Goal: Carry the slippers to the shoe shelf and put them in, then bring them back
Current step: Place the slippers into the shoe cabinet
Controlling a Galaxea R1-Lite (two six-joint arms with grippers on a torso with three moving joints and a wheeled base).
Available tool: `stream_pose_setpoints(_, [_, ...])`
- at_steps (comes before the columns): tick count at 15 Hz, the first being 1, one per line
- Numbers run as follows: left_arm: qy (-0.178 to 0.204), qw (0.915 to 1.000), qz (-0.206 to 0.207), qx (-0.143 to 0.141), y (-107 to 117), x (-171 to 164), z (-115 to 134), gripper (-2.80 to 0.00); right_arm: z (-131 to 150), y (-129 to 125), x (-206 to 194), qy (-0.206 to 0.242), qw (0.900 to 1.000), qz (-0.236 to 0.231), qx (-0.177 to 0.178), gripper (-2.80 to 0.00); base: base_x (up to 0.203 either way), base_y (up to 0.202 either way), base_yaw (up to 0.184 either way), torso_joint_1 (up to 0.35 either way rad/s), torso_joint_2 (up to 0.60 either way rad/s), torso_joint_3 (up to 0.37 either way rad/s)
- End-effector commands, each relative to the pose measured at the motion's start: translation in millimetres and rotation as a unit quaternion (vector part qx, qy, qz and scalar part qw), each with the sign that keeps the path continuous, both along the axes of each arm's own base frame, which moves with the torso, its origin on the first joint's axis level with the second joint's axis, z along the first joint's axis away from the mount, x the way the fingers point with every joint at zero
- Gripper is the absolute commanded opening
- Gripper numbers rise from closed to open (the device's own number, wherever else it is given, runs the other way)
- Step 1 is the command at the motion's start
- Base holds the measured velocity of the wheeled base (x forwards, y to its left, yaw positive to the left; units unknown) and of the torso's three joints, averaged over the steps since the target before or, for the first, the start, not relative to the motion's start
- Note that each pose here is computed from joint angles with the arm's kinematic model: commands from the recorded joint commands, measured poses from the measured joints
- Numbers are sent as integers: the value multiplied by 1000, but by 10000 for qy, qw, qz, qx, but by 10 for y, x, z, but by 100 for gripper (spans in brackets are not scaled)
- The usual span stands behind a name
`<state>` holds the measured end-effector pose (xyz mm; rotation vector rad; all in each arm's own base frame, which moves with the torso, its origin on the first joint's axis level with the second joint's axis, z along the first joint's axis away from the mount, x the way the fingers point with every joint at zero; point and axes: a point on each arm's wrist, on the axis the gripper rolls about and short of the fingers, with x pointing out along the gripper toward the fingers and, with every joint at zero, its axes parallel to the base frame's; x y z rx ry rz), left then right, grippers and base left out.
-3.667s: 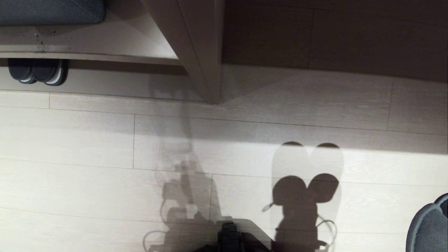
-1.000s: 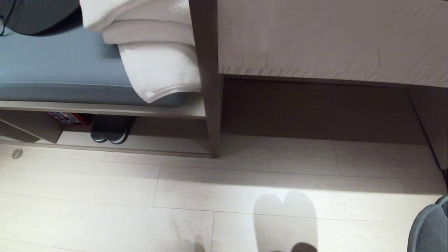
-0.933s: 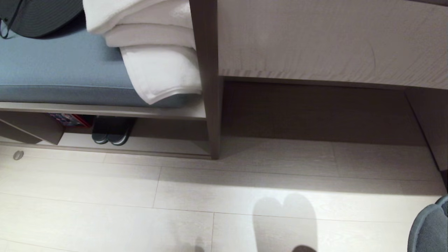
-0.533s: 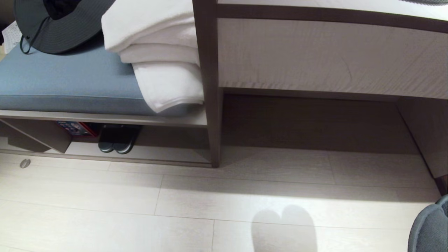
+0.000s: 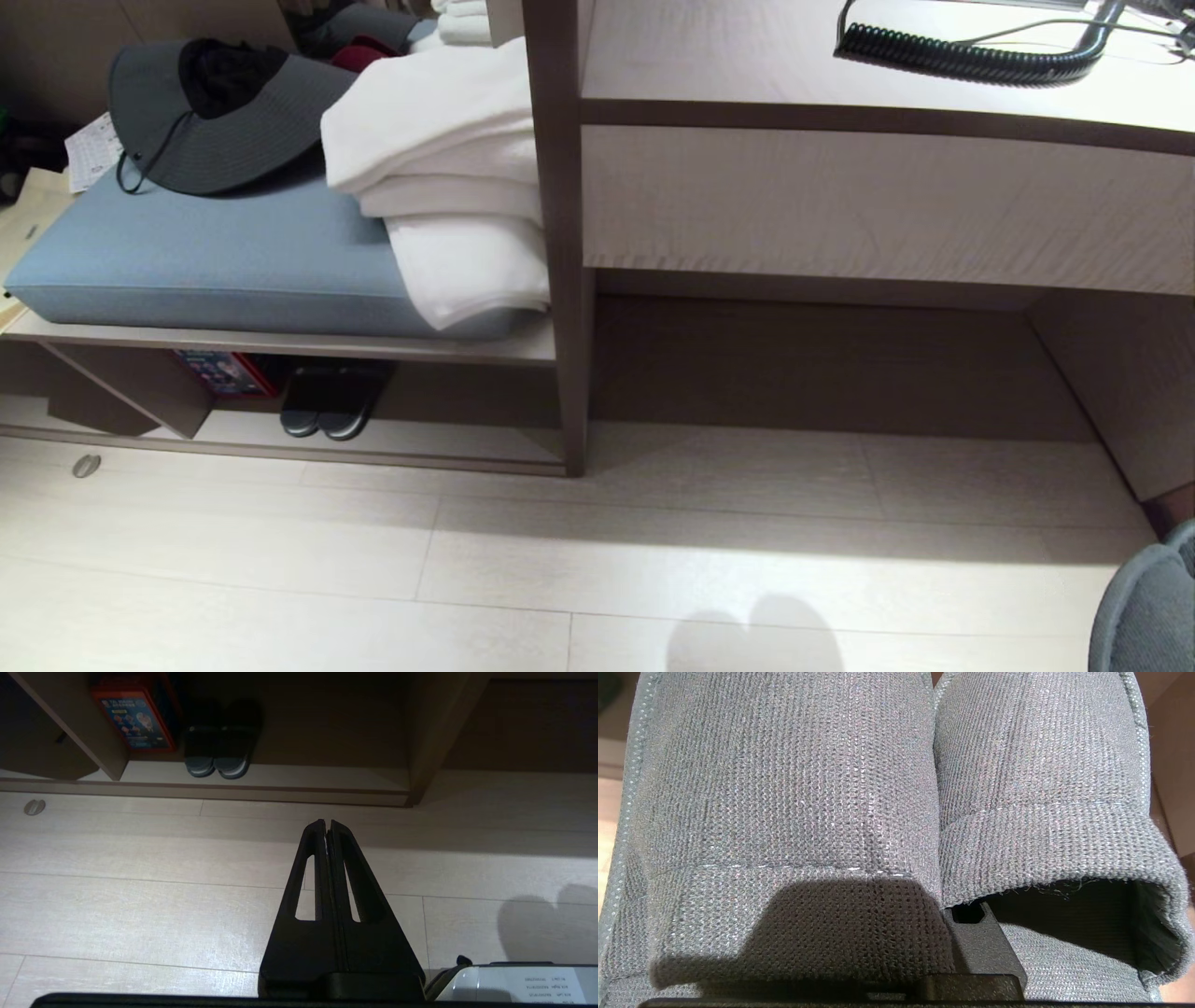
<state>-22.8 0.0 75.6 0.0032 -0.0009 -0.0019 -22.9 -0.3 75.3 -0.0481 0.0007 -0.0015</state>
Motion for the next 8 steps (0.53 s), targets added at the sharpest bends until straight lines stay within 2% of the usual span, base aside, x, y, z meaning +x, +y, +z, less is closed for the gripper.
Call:
stream_pose_setpoints(1, [-3,10000,-5,-1,0,0,1,-280,1,0,1,5,10000,0,-5,-280,0,0,0,6,-2,199])
stream_pose_setpoints(8, [3,10000,1,-1,0,1,1,-280,1,0,1,5,10000,0,-5,-280,0,0,0,3,2,200])
